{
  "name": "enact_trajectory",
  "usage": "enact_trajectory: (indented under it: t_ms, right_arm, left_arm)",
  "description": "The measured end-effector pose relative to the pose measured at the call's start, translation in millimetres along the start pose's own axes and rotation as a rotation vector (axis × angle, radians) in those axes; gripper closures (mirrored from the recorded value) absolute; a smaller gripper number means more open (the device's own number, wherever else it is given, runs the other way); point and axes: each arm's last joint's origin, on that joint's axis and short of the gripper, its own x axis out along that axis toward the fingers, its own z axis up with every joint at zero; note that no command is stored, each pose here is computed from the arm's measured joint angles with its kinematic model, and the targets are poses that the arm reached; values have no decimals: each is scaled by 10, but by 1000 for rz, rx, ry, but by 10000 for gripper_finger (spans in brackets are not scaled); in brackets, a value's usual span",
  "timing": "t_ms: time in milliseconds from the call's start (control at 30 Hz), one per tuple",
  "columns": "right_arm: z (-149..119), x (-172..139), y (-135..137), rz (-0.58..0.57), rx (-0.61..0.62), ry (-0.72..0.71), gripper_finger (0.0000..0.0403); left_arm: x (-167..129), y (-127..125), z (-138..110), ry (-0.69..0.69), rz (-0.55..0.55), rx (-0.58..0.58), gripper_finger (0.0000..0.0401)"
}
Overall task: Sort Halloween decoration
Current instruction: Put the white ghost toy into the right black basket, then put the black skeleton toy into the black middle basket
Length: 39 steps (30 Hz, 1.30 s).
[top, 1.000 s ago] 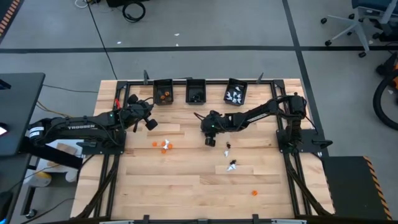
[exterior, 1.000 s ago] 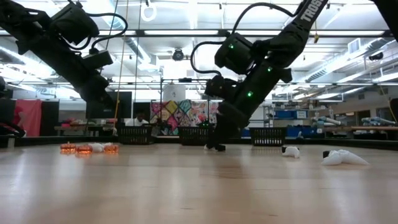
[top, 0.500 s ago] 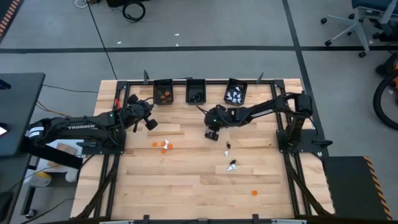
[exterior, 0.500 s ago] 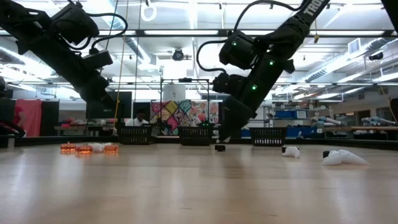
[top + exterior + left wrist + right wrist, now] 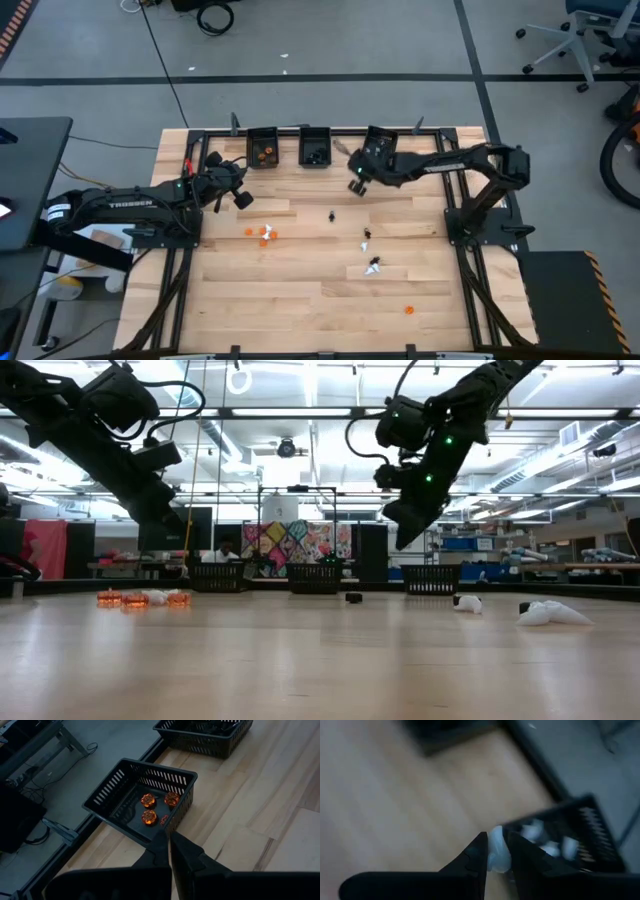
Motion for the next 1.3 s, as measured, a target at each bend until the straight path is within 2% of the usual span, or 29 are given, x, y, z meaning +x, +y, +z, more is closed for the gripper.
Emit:
enact_trajectory:
  t_ms: [167, 300, 433, 600, 700, 867, 1000, 1167, 1300]
  right_arm:
    - [3, 91, -381, -56, 127, 46, 326]
    - [-39, 200, -616, -47, 197, 100, 315]
    - [-47, 254, -726, 17, 226, 110, 286]
    - [-42, 256, -727, 27, 224, 106, 249]
    - [3, 208, -600, 58, 196, 66, 240]
    - [177, -16, -146, 120, 81, -136, 240]
    - [221, -181, 174, 236, 34, -284, 240]
    - [-83, -199, 507, 468, 68, -424, 237]
    - [-427, -167, 670, 533, 89, -499, 223]
  left_arm:
    - [0, 0, 0, 0, 0, 0, 401]
    - [0, 0, 0, 0, 0, 0, 401]
    - [0, 0, 0, 0, 0, 0, 401]
    - [0, 0, 0, 0, 0, 0, 401]
    - [0, 0, 0, 0, 0, 0, 401]
    - [0, 0, 0, 0, 0, 0, 401]
    - [0, 0, -2, 2, 0, 1, 401]
    - [0, -1, -24, 23, -2, 7, 401]
    - [-1, -1, -24, 22, -2, -1, 401]
